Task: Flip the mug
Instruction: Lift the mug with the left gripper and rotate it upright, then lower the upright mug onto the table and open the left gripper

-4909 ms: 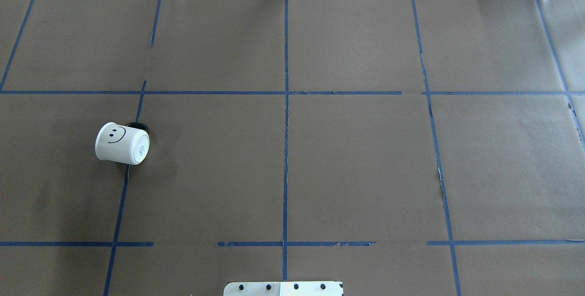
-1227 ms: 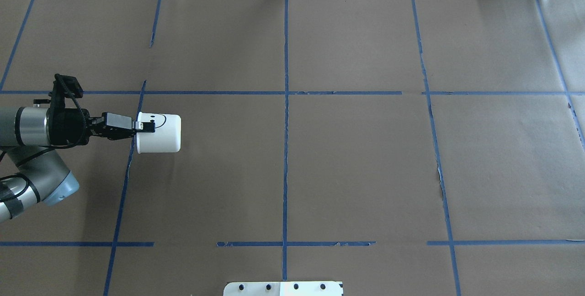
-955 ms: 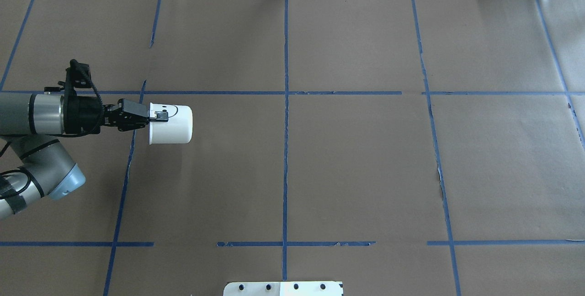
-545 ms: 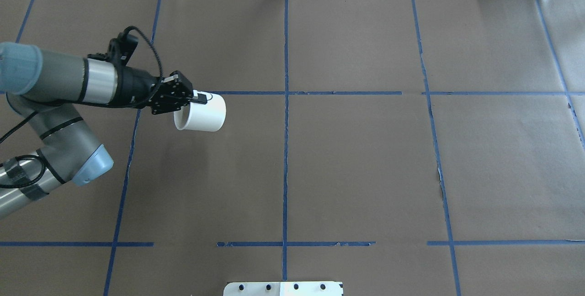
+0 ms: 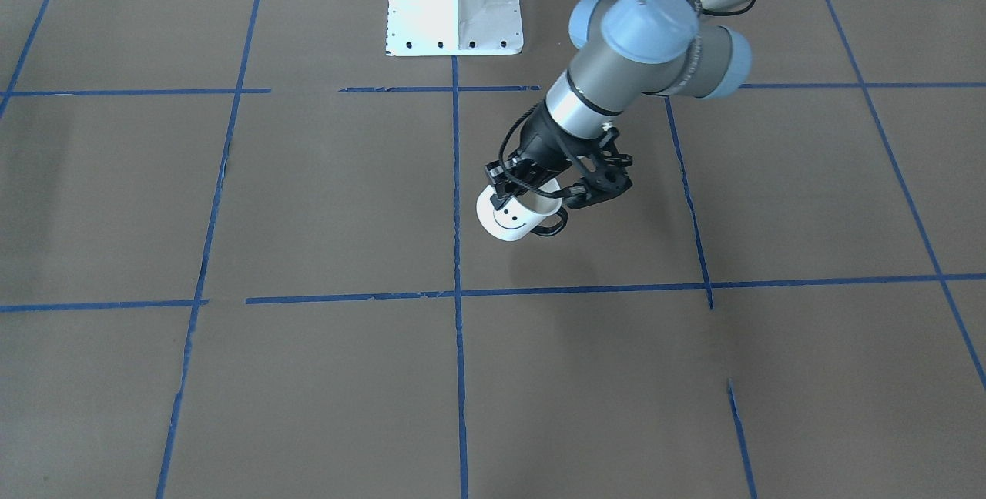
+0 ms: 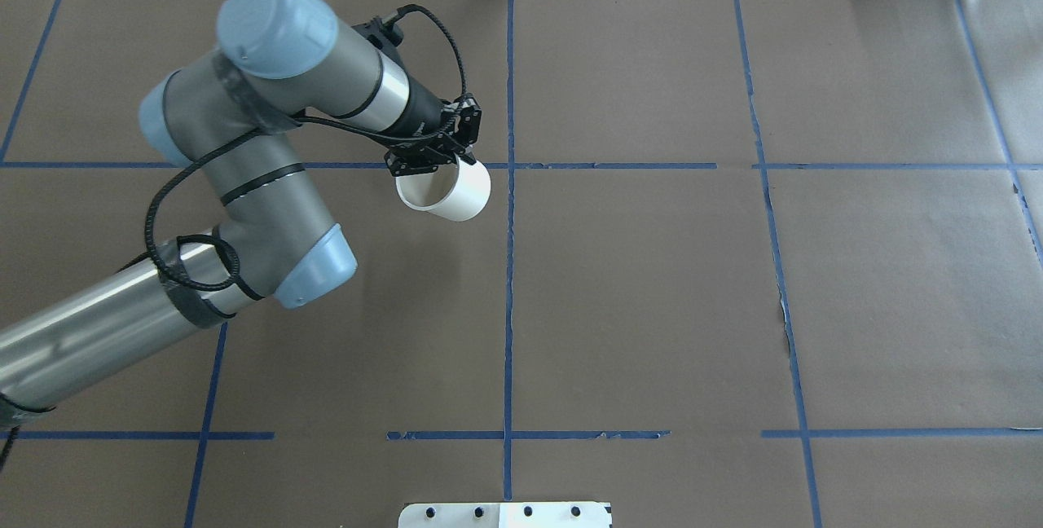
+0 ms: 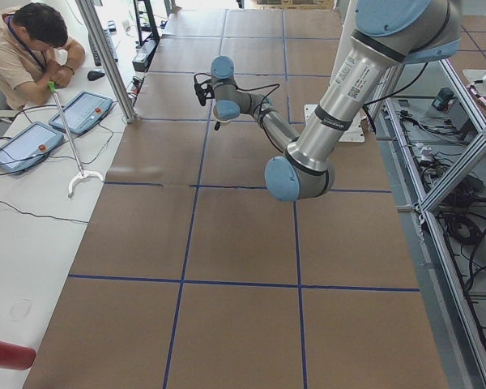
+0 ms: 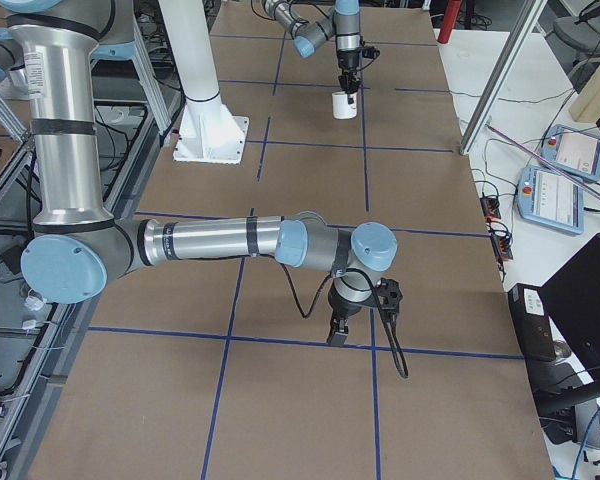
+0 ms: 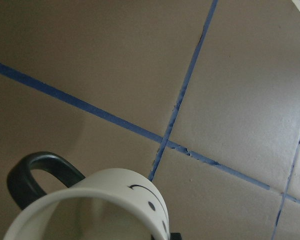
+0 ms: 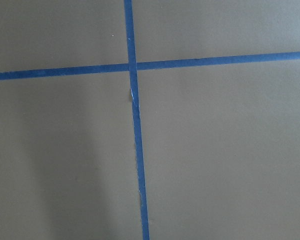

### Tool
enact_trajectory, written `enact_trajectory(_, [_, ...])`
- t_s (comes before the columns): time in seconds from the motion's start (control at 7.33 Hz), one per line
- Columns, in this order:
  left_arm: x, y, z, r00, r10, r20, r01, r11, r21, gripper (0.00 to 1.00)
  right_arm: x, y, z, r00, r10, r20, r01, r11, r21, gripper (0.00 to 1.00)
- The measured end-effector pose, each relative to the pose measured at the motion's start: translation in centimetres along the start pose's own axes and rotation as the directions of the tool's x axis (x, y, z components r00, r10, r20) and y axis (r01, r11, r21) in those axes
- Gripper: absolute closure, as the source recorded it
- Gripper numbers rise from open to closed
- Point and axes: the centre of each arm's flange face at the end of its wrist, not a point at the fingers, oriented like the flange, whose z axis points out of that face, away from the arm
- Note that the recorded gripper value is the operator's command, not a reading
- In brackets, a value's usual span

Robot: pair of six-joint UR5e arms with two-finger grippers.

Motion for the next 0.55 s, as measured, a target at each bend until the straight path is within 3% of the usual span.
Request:
enact_trajectory(0.27, [3.9, 2.9, 5.8, 0.987, 0.0, 0.161, -0.014, 0.996, 0.084, 1.0, 0.0, 0.0, 0.0, 1.0, 0.0, 0.0, 0.0, 1.0, 0.0, 0.0])
enact_trajectory(0.55, [4.8, 6.4, 9.3, 0.966, 0.061, 0.253, -0.076, 0.996, 0.051, 1.0, 0.0, 0.0, 0.0, 1.0, 0.0, 0.0, 0.0, 1.0, 0.0, 0.0])
